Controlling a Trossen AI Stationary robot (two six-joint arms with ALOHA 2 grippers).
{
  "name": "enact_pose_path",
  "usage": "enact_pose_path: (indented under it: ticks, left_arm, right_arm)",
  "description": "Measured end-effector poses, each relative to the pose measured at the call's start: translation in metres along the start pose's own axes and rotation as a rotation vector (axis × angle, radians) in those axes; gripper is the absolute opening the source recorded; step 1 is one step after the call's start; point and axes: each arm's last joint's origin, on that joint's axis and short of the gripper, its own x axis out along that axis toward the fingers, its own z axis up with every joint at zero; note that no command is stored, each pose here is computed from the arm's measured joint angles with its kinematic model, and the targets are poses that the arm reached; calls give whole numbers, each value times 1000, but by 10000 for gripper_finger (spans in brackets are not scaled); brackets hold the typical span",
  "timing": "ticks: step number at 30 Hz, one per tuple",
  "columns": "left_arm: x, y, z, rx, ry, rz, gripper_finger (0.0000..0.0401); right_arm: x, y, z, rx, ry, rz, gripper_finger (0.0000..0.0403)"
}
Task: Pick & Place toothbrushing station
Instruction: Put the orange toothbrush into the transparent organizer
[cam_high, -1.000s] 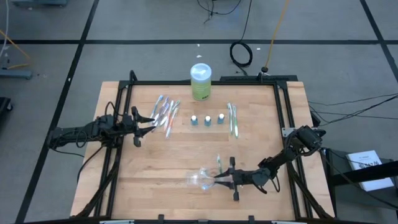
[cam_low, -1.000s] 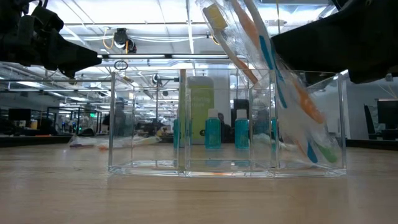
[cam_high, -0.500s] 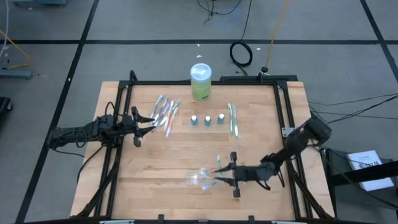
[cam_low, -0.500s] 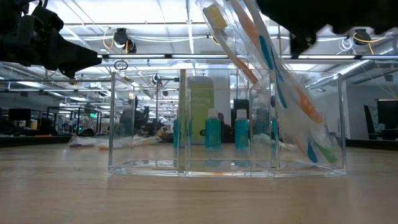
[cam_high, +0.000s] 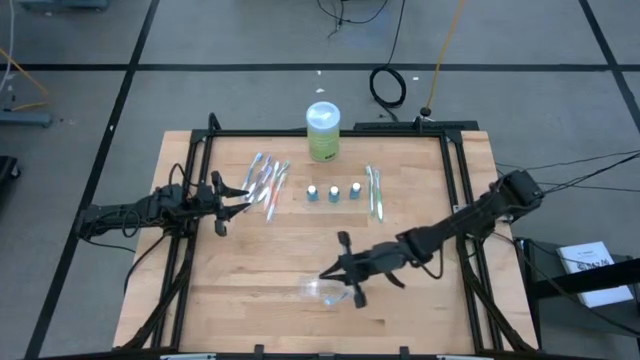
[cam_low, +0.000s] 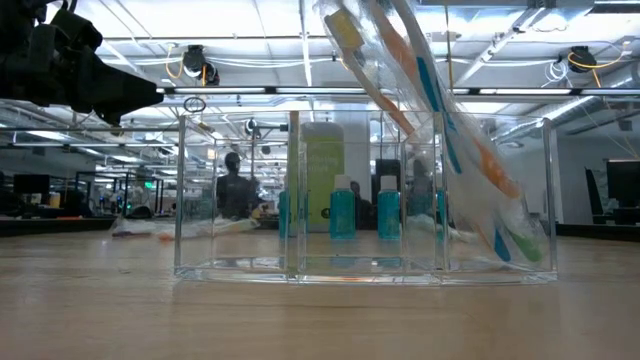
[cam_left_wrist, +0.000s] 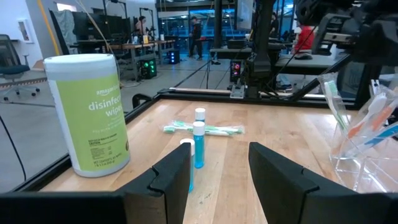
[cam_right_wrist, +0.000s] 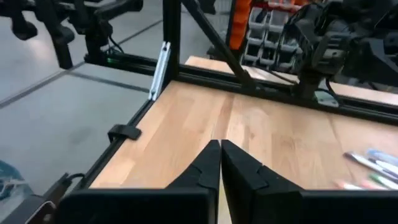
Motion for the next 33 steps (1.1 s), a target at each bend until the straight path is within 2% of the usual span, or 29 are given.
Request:
enact_pose_path:
  ticks: [8,12,21,25,30,33]
  left_arm:
    - [0,0,0,0,0,0,166]
    - [0,0,0,0,1,0,166]
    - [0,0,0,0,0,0,166]
    - [0,0,0,0,0,0,166]
    - [0,0,0,0,1,0,166]
    - [0,0,0,0,1,0,166]
  right_arm:
    - [4,-6,14,26,-47,41,1]
    - [4,-5,16,59,-43,116,1]
    - [10,-7,-8,143,144,117,0]
    - [10,1,-16,149,212,130,0]
    - [6,9,-6,105,144,128,0]
    - [5,5,5,82,44,105,0]
